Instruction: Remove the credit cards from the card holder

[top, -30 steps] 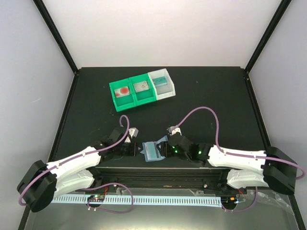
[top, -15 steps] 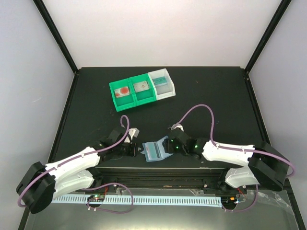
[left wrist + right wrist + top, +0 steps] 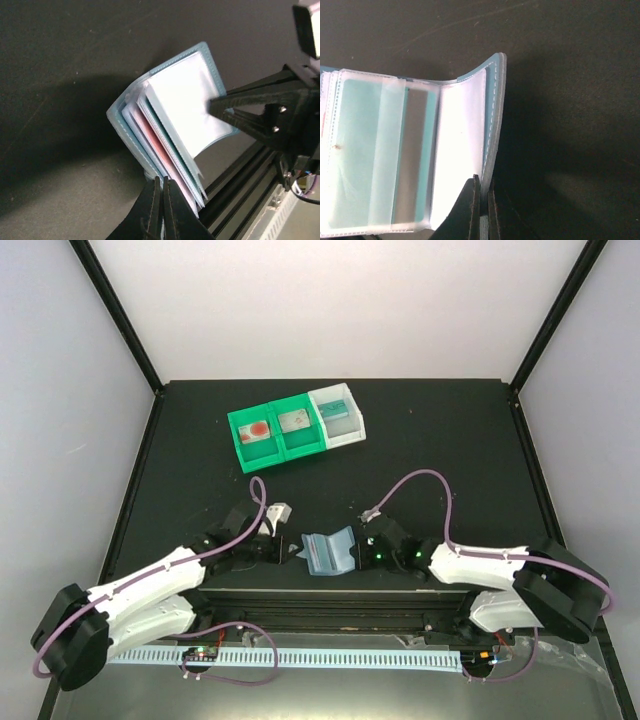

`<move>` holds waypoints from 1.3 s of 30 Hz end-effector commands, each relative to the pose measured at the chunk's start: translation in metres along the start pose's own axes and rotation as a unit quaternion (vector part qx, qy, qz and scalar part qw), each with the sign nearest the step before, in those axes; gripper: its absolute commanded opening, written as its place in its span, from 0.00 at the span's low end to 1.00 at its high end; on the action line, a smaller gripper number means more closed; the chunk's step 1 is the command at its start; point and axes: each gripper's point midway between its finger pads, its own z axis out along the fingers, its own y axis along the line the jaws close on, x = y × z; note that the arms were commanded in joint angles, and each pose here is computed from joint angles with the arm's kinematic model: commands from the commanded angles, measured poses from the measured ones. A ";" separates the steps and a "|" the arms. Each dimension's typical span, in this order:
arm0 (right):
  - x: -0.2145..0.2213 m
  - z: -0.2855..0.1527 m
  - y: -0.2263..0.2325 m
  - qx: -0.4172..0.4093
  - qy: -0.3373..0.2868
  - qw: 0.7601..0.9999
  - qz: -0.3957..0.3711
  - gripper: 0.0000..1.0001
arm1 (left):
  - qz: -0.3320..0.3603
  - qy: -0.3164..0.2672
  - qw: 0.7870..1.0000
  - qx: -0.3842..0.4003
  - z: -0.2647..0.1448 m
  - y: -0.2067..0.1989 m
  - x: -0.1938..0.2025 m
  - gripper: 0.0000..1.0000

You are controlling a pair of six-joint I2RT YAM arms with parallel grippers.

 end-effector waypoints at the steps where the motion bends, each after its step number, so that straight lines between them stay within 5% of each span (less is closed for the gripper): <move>1: 0.002 -0.003 0.005 -0.034 -0.013 0.999 0.013 0.01 | -0.010 -0.031 0.999 0.033 -0.009 -0.017 -0.014 0.06; 5: 0.007 -0.008 -0.006 -0.032 -0.029 0.998 0.033 0.01 | -0.041 -0.046 0.997 0.051 -0.011 -0.017 -0.012 0.32; 9: 0.010 -0.011 -0.014 -0.027 -0.040 0.998 0.047 0.01 | -0.059 -0.082 0.992 0.078 -0.011 -0.016 -0.014 0.45; 17: 0.022 -0.008 -0.029 -0.010 -0.035 0.996 0.077 0.01 | -0.038 -0.093 0.995 0.007 -0.007 0.012 -0.012 0.67; 24: 0.020 -0.008 -0.028 -0.012 -0.036 0.996 0.081 0.01 | -0.035 -0.071 0.996 0.030 0.009 0.011 -0.006 0.71; 39: 0.021 -0.008 -0.029 -0.017 -0.039 0.996 0.084 0.01 | -0.071 -0.039 0.993 0.090 0.039 -0.006 -0.009 0.56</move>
